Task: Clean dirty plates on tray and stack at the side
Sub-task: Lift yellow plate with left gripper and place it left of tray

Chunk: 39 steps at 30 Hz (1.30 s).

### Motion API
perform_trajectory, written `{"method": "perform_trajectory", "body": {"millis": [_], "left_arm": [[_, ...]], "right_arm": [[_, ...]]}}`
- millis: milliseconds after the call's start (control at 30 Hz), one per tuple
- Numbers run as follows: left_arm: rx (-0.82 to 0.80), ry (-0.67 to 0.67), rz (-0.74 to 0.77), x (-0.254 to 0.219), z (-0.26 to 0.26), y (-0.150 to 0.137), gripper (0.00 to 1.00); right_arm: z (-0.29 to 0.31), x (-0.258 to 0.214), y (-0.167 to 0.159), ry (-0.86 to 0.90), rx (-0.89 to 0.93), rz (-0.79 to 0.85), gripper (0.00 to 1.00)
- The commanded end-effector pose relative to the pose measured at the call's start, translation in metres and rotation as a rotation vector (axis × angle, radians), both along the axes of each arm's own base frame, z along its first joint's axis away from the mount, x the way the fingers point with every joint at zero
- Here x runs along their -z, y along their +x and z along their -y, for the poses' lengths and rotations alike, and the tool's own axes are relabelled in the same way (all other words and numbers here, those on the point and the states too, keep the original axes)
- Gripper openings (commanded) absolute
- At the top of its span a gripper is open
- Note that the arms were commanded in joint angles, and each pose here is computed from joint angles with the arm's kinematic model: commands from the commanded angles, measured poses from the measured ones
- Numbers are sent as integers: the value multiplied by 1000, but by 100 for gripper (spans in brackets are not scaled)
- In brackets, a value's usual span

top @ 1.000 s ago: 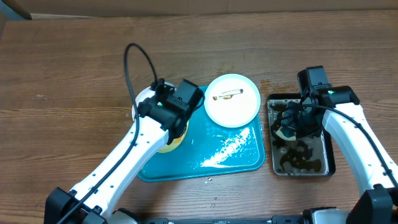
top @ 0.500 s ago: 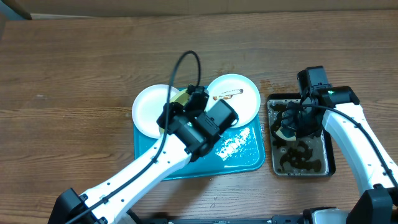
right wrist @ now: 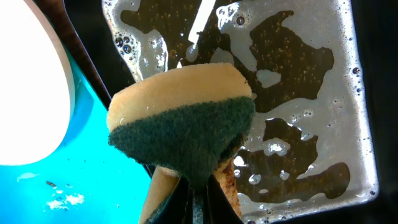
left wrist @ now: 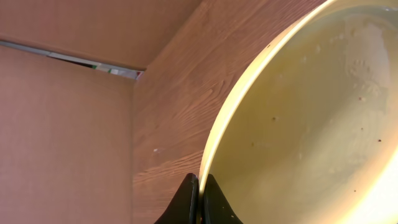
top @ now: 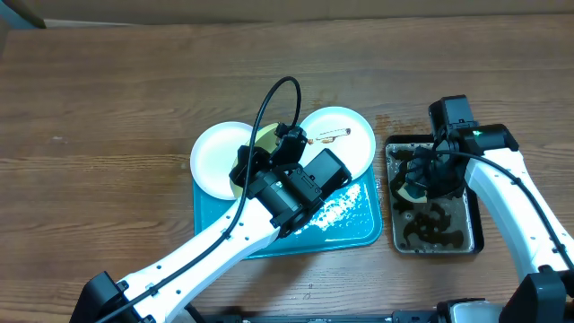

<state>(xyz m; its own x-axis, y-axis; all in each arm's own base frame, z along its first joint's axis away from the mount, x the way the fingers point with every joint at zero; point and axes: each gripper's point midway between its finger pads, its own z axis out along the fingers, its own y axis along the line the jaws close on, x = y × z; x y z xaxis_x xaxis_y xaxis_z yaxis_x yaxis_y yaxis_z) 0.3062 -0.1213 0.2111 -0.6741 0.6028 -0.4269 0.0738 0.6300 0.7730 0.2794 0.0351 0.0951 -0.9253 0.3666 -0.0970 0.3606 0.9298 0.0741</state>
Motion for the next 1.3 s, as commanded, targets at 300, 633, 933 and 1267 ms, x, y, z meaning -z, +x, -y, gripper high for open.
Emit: {"method": "perform_trajectory", "body": {"millis": [300, 633, 933, 1267], "left_arm": [[-143, -375, -185, 14, -23, 6, 4], [-557, -850, -251, 31, -143, 21, 4], [-920, -1051, -129, 66, -265, 16, 4], [-1126, -1082, -143, 119, -327, 0, 4]], "right_arm": [[0, -1, 1, 2, -5, 6, 4], [0, 0, -1, 2, -6, 2, 4], [1, 0, -4, 0, -6, -13, 4], [1, 0, -5, 0, -6, -16, 4]]}}
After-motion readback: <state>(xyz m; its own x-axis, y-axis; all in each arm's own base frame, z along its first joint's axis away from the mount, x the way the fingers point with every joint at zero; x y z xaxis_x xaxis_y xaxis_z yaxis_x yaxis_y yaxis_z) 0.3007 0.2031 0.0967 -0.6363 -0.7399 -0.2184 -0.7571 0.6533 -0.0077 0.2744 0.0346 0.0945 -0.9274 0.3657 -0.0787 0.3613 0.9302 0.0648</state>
